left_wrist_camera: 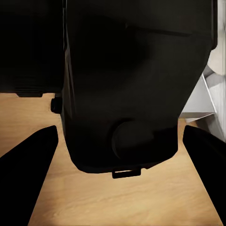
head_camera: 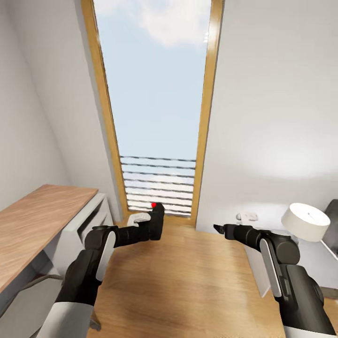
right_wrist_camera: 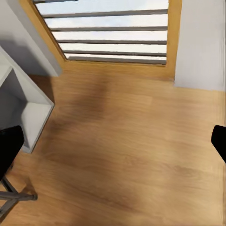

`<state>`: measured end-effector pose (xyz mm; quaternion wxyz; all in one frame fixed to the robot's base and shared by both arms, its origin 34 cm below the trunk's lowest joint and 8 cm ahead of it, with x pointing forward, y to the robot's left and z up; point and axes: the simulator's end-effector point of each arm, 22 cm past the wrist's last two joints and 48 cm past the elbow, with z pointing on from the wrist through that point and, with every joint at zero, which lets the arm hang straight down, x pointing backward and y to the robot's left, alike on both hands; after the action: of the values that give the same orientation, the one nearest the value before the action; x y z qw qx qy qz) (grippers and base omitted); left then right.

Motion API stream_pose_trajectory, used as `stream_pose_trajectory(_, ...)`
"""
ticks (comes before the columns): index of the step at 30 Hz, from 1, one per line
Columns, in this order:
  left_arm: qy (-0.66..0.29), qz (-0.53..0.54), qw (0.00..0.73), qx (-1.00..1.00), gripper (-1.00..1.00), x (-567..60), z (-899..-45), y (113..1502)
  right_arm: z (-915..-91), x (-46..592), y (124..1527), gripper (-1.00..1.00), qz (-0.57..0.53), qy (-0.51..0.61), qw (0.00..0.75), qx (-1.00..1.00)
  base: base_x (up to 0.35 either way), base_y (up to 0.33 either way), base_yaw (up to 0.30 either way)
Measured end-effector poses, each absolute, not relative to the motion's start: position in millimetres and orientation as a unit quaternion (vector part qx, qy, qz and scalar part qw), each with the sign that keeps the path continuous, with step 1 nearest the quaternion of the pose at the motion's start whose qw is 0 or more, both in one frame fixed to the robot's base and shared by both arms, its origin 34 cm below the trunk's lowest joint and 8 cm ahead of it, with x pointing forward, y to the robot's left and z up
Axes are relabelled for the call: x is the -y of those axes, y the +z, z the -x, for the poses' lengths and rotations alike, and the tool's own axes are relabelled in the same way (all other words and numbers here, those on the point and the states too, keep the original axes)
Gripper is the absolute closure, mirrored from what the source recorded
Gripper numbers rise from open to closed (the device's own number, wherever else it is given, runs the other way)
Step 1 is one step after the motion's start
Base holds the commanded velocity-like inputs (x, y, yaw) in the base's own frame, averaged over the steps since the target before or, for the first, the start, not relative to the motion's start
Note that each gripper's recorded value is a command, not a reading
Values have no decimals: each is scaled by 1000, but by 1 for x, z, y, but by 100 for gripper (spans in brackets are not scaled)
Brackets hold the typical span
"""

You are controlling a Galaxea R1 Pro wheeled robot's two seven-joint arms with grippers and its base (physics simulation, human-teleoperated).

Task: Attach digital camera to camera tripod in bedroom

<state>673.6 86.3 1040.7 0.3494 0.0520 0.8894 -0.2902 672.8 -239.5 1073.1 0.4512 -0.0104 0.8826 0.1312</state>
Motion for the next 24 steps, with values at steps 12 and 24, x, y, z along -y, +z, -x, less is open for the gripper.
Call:
stream_pose_trajectory(12,-287,-54,354,-888,100,-88,-673,1045,-672,239,1079,-100,11,132,456,-880,35,25,-200)
stream_pose_trajectory(24,-287,-55,354,-888,100,-86,-672,1046,-672,239,1080,-100,11,131,456,-880,245,153,-128)
